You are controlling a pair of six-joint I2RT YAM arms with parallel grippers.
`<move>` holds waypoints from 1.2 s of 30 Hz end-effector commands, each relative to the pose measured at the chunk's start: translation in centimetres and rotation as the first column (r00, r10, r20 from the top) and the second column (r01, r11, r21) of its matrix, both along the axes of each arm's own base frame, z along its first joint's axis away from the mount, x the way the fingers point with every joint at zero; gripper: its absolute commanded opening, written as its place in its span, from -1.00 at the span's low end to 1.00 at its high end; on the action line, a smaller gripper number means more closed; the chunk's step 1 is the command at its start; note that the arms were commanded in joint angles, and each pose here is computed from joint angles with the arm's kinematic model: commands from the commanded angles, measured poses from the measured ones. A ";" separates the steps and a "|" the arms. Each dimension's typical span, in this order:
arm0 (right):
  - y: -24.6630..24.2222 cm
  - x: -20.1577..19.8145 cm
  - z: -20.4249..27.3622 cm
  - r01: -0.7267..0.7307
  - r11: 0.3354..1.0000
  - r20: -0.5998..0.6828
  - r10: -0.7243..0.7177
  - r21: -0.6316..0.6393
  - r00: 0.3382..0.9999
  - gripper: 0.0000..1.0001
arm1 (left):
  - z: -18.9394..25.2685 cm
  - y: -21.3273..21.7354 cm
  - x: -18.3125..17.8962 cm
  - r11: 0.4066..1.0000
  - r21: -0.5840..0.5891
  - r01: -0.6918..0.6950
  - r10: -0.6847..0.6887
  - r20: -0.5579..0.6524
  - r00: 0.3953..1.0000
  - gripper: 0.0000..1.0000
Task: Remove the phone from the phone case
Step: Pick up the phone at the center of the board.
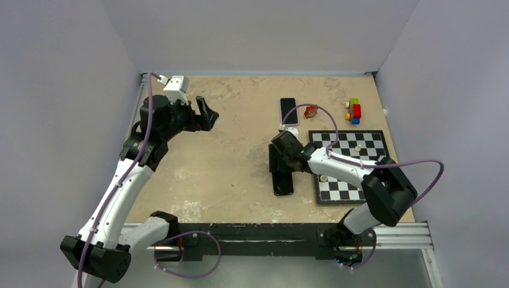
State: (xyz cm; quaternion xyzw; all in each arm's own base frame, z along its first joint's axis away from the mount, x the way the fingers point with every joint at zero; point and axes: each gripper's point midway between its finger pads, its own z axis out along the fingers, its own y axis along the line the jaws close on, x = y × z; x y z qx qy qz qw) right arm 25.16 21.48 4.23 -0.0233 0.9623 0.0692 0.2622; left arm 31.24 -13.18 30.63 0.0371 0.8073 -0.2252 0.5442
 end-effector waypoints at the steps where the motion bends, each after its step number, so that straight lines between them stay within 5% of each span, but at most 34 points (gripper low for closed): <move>1: 2.4 2.2 4.6 0.008 0.987 0.137 -0.030 0.163 0.990 -1.00 | 1.8 -1.5 -0.2 0.996 -0.050 0.071 -0.071 0.011 0.997 0.87; 12: 2.4 4.7 11.2 -0.005 0.892 0.231 -0.111 0.452 0.967 -1.00 | 0.5 -4.4 -0.2 0.971 -0.124 0.205 -0.213 -0.050 0.976 0.63; 20: 2.5 5.8 14.2 -0.020 0.816 0.218 -0.130 0.577 0.967 -1.00 | -0.6 -7.7 -0.6 0.921 -0.205 0.332 -0.354 -0.081 0.932 0.26; 29: 3.5 6.6 18.5 -0.015 0.644 0.141 -0.145 0.765 0.979 -1.00 | -2.8 -12.0 -2.3 0.854 -0.274 0.442 -0.493 -0.155 0.856 0.45; 36: 3.9 7.7 20.2 -0.030 0.634 0.168 -0.159 0.772 0.973 -1.00 | -5.1 -14.9 -4.1 0.816 -0.280 0.506 -0.570 -0.246 0.784 0.18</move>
